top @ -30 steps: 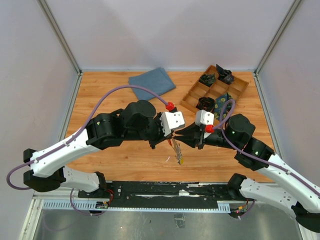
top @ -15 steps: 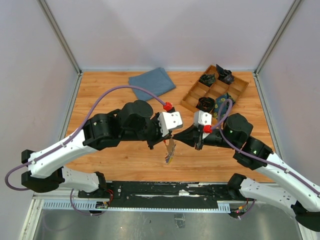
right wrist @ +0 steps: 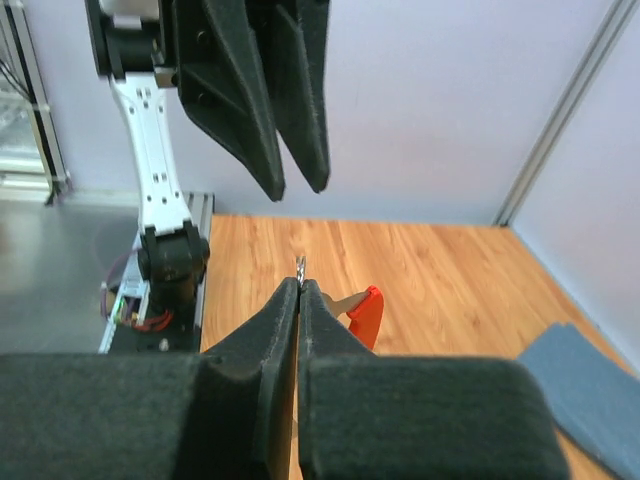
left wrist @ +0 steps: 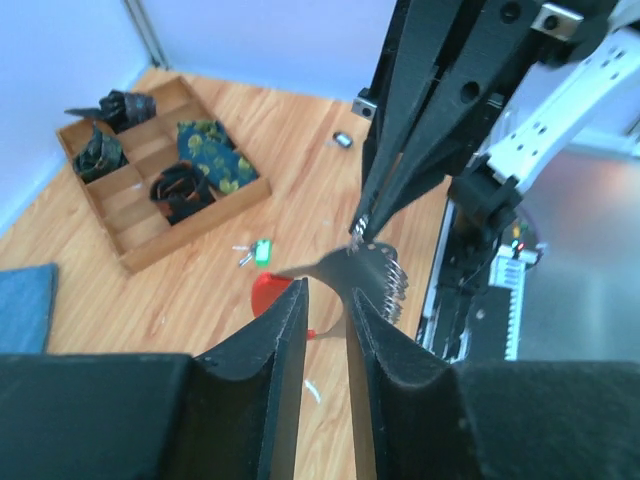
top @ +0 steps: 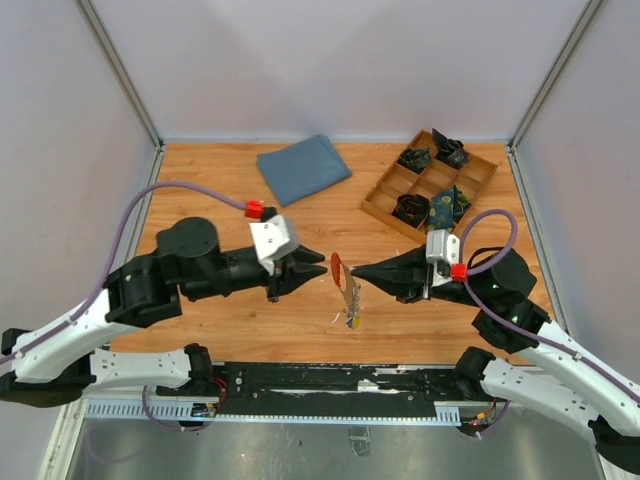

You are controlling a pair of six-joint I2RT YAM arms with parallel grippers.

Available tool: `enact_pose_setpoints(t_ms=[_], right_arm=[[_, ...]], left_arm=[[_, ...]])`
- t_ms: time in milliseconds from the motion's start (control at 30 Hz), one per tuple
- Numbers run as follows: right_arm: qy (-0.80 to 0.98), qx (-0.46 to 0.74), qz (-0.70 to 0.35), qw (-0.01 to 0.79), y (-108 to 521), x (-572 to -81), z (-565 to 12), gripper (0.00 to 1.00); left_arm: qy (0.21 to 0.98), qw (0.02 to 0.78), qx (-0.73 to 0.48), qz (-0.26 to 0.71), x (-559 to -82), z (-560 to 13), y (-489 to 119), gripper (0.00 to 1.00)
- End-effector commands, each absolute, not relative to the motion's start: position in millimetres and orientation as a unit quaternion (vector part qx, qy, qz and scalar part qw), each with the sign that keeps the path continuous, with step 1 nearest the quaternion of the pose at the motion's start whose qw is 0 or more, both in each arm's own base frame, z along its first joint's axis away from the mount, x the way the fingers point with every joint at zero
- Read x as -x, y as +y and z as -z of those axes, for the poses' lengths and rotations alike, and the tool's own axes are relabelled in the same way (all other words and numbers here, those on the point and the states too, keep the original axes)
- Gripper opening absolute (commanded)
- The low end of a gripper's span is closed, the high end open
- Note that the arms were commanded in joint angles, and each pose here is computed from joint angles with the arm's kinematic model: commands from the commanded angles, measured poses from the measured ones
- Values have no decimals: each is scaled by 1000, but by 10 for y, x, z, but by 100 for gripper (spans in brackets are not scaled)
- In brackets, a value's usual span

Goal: Put the keys on the keyring

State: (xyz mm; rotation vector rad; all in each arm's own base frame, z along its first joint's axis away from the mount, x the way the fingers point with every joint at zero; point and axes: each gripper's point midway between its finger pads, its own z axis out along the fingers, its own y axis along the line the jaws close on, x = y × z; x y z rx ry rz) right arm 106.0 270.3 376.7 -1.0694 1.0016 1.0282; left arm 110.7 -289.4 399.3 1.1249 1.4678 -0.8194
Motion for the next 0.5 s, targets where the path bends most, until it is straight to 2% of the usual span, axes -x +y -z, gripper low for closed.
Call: enact_pose_setpoints(t_ms=[0,233,467], right_arm=[[337,410,-515,673,2637,-844,-4371,0],[253,312,-602,690,2546,-755,-4764,0],[233,309,-616,686,2593,-715,-4820,0]], left_arm=[[545,599,-385,443,-973,-4542,-2829,28],[504,600,-363,504,-820,-4647,-2843,25],[498,589,-375,515,-796,-4628,-2986,25]])
